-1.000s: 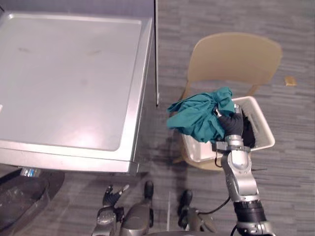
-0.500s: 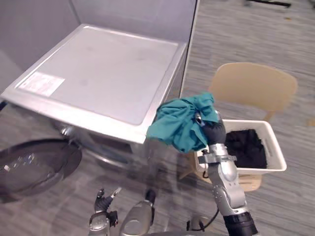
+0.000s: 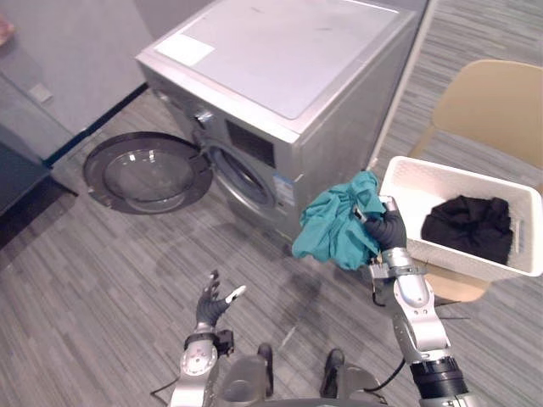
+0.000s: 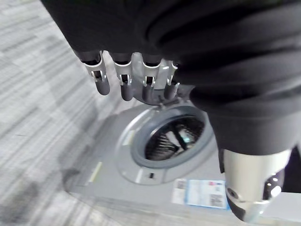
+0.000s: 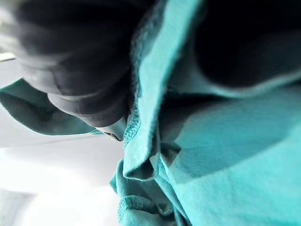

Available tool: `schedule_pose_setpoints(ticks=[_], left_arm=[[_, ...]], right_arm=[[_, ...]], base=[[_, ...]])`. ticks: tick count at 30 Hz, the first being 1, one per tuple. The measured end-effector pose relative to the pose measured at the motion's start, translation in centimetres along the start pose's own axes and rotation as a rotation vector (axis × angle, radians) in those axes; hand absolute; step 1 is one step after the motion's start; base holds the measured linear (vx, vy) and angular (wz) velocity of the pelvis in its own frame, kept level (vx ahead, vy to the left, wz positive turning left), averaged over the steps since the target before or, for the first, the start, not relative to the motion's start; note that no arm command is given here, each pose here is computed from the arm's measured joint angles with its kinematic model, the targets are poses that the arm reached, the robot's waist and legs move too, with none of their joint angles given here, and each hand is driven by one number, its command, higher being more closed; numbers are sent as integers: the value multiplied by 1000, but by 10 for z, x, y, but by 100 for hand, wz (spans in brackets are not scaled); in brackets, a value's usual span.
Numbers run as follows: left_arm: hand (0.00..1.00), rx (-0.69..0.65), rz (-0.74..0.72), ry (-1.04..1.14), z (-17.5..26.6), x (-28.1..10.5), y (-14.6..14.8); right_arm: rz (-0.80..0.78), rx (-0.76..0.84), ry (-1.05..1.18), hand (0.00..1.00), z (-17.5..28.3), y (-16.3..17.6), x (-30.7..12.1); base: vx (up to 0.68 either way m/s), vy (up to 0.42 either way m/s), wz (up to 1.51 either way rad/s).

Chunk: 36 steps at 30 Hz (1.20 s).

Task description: Pick up the laundry basket with both hands and put the clothes into the washing machine.

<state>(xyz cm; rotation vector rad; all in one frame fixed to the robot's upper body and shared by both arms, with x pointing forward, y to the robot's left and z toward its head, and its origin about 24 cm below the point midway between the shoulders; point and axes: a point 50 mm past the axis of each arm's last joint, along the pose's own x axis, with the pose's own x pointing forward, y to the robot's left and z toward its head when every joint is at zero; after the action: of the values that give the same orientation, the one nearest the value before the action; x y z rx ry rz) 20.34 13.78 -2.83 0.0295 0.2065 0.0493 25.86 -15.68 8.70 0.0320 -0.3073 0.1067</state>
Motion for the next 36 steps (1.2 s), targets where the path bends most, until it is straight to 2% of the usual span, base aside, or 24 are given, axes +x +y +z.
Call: schedule_pose_setpoints(ticks=[4,15,16,23,24,31,36], left_arm=[[0,10,-76,-121,26,4,-15],[0,210,-296,-325,62,13,-59],[100,231,-293,-349,66,15,-62],[100,339,-266,-396,70,17,-59],[100,337,-261,-397,70,17,-59],[100,334,-234,-394,70,18,-58],[100,298,-183,-375,72,23,-47]], right_arm=[[49,82,9,100,-3,18,0],[256,322,87,100,-17,81,-6],[270,363,94,100,-17,86,-6],[311,518,138,100,-21,96,-11],[316,528,145,0,-22,96,-12],[317,529,145,0,-23,93,-17],[252,429,151,0,-28,76,-21]], base=[[-69,153,28],[-17,36,4],[0,0,0],[-63,-58,-8],[-69,-59,-10],[8,-47,-10],[41,-18,-7]])
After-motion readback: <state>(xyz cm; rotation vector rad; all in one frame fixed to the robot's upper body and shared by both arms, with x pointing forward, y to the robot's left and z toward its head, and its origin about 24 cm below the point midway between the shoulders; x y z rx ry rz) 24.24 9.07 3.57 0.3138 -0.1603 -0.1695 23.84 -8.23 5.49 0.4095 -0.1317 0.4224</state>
